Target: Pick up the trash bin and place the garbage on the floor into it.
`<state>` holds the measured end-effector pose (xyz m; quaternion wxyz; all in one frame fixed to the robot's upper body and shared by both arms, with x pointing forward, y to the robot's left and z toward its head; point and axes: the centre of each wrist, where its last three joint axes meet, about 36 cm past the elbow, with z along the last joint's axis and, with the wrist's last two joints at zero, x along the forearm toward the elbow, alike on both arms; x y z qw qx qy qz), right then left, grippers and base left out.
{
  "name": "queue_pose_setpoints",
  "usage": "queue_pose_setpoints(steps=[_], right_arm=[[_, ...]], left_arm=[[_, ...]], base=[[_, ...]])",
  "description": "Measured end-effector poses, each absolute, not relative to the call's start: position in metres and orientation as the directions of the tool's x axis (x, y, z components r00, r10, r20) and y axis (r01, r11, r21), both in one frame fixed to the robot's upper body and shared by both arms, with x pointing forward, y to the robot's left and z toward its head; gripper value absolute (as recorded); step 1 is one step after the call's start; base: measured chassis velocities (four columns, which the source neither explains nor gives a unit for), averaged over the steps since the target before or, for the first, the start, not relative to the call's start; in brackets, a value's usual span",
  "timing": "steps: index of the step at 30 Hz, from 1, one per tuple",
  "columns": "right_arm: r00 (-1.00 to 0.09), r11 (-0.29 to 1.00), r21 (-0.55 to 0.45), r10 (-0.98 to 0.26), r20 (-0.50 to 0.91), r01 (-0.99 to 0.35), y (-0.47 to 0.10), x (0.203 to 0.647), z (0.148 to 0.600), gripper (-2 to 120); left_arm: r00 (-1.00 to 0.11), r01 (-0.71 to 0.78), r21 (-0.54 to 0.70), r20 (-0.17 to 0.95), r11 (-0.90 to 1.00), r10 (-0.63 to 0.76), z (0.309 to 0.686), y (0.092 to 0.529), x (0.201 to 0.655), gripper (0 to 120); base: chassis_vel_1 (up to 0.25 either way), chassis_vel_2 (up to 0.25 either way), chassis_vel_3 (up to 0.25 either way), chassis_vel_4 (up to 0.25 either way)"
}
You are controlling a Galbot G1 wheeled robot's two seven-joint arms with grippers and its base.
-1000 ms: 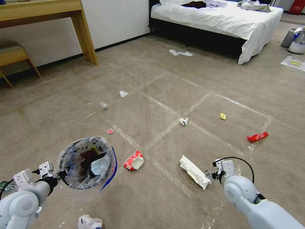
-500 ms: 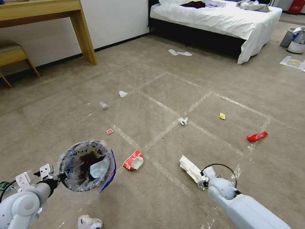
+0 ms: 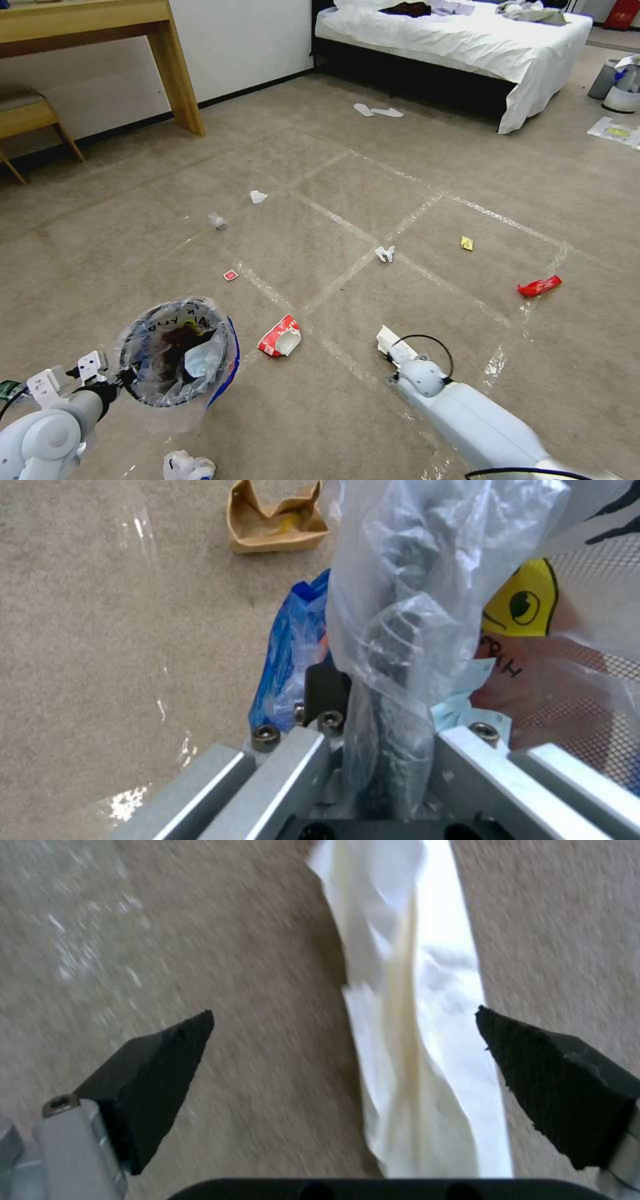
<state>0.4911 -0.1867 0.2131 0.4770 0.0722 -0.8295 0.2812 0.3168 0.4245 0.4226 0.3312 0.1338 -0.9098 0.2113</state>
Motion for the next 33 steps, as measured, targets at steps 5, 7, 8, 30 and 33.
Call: queue_pose_setpoints(steps=[5,7,8,30,33], right_arm=[[-0.551,0.826,-0.419,0.164,0.818,-0.377,-0.183,0.503,0.206,100],[-0.556,0.824,-0.428,0.172,0.813,-0.371,-0.186,0.506,0.205,100],[-0.559,0.823,-0.433,0.176,0.810,-0.368,-0.187,0.507,0.204,100],[-0.570,0.789,-0.516,0.267,0.777,-0.334,-0.207,0.519,0.178,85],[-0.567,0.791,-0.515,0.269,0.779,-0.332,-0.209,0.517,0.176,76]], left_arm=[[-0.741,-0.388,-0.299,0.664,0.872,-0.102,0.418,0.427,0.317,0],[-0.740,-0.389,-0.301,0.665,0.871,-0.100,0.416,0.427,0.318,0],[-0.739,-0.389,-0.301,0.666,0.871,-0.100,0.415,0.427,0.318,0],[-0.744,-0.390,-0.313,0.661,0.866,-0.096,0.413,0.425,0.314,0],[-0.745,-0.388,-0.314,0.660,0.866,-0.095,0.413,0.423,0.314,0]], base=[[0.000,0.000,0.000,0.000],[0.000,0.000,0.000,0.000],[0.000,0.000,0.000,0.000],[0.000,0.000,0.000,0.000],[0.000,0.000,0.000,0.000]])
